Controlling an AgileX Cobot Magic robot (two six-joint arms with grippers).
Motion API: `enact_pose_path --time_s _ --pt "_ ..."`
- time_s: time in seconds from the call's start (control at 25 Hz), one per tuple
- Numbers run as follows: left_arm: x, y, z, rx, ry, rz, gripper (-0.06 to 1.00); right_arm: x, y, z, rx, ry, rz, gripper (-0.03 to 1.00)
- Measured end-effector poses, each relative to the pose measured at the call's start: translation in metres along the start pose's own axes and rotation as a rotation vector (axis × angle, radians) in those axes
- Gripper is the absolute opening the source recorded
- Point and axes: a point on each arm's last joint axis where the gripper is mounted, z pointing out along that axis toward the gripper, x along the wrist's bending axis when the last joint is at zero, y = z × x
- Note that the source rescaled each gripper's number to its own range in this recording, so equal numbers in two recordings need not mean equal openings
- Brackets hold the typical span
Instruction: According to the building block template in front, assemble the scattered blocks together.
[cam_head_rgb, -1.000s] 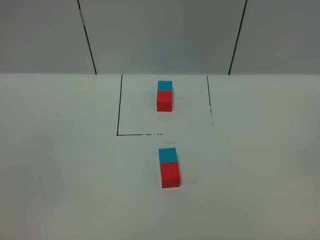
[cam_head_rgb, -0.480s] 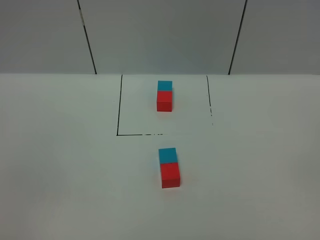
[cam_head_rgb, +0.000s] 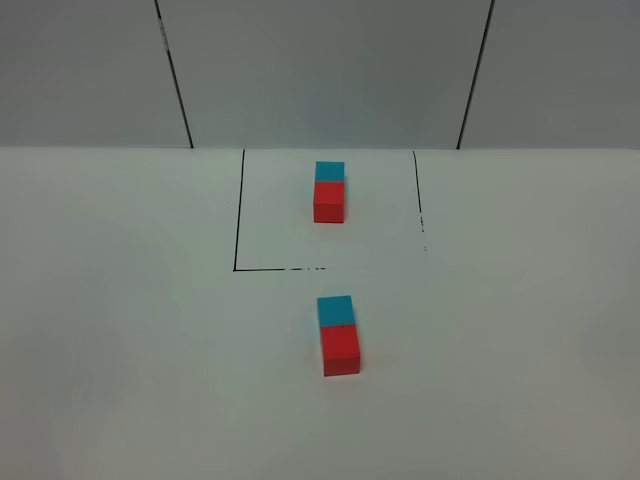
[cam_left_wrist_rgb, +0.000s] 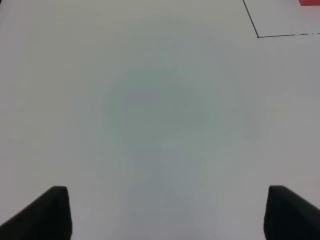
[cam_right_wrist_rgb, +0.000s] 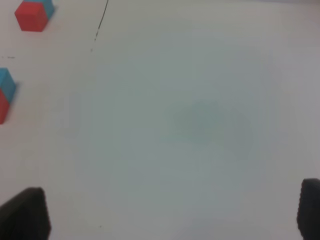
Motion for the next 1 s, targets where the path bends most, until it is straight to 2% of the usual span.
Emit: enact_pose_path --time_s 0.24,0.48,1.0 --pt "0.0000 0.0000 0.0000 0.000 0.000 0.000 0.65 0.0021 0.0002 -0.0001 -0.003 0.025 -0.027 1.00" --pt "0.0000 0.0000 0.0000 0.000 0.000 0.000 0.65 0.0029 0.0001 -0.0007 -0.006 0.084 -0.060 1.00" --pt "0.0000 0.0000 0.0000 0.000 0.000 0.000 0.65 0.0029 0.0001 -0.0007 -0.005 0.087 -0.039 1.00"
